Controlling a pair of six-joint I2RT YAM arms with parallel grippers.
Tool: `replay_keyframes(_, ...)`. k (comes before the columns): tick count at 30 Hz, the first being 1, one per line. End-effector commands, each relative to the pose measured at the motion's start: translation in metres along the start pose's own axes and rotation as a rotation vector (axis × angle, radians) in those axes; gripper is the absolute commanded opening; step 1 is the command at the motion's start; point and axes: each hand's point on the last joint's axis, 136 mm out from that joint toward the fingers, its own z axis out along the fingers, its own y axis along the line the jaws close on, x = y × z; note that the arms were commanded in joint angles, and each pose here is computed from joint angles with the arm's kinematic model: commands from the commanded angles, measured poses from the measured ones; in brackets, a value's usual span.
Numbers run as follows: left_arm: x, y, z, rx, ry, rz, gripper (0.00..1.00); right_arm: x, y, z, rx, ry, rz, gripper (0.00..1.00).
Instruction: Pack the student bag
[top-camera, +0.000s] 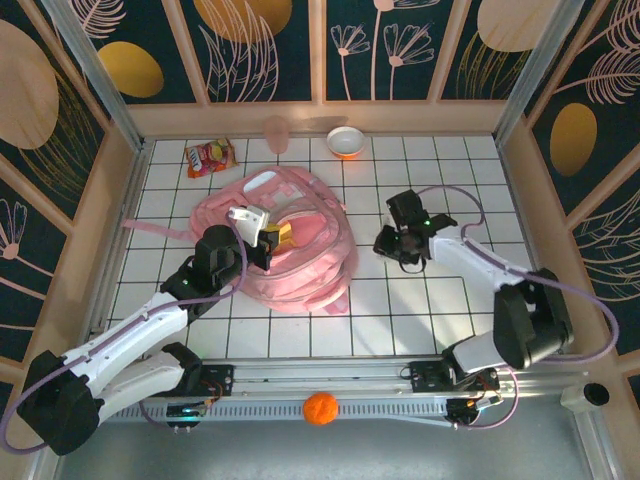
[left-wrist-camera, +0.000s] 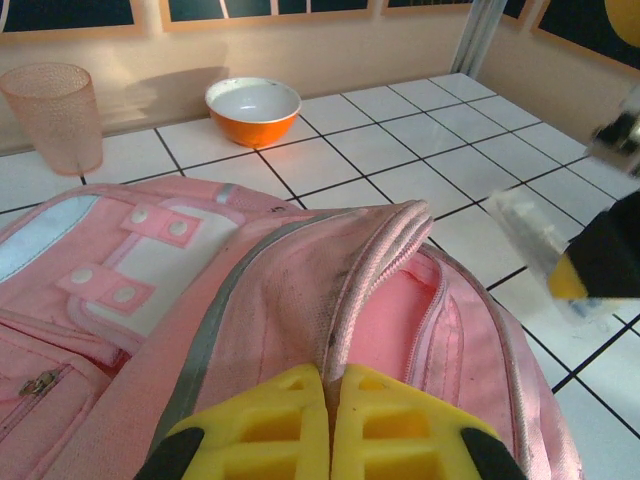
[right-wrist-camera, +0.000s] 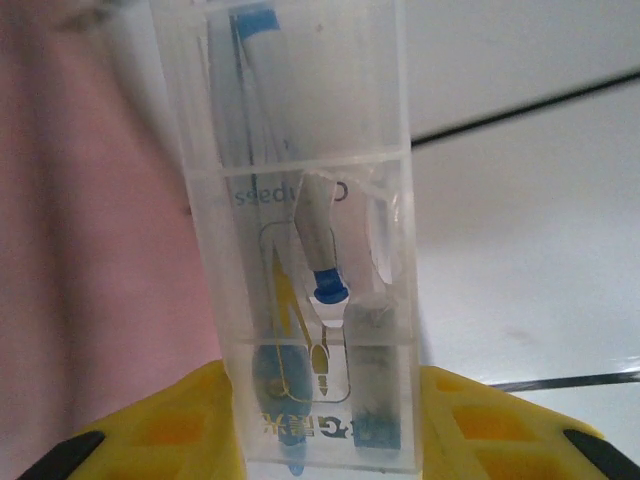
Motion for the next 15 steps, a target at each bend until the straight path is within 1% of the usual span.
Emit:
replay_keyframes(1, -0.045, -0.008, -0.006, 0.025, -0.154, -0.018, 0.0, 0.013, 0.061, -0.038, -0.214, 0.014, -0.026, 0.28)
replay_keyframes(3, -0.046, -0.008, -0.006, 0.026, -0.159, -0.019, 0.0, 0.037, 0.091, -0.05, -0.33, 0.079, -0.068, 0.28)
replay_keyframes(5, -0.048, -0.008, -0.006, 0.026, -0.161, -0.019, 0.0, 0.058, 0.112, -0.06, -0.392, 0.135, -0.106, 0.28)
replay_keyframes(9, -0.049, -0.008, -0.005, 0.026, -0.161, -0.022, 0.0, 0.097, 0.133, -0.066, -0.43, 0.276, -0.131, 0.28)
replay_keyframes(12, -0.05, -0.01, -0.004, 0.035, -0.161, -0.022, 0.0, 0.109, 0.14, -0.06, -0.43, 0.335, -0.132, 0.28)
replay_keyframes(15, -0.051, -0.015, -0.005, 0.065, -0.166, -0.019, 0.0, 0.103, 0.157, -0.054, -0.476, 0.331, -0.128, 0.28)
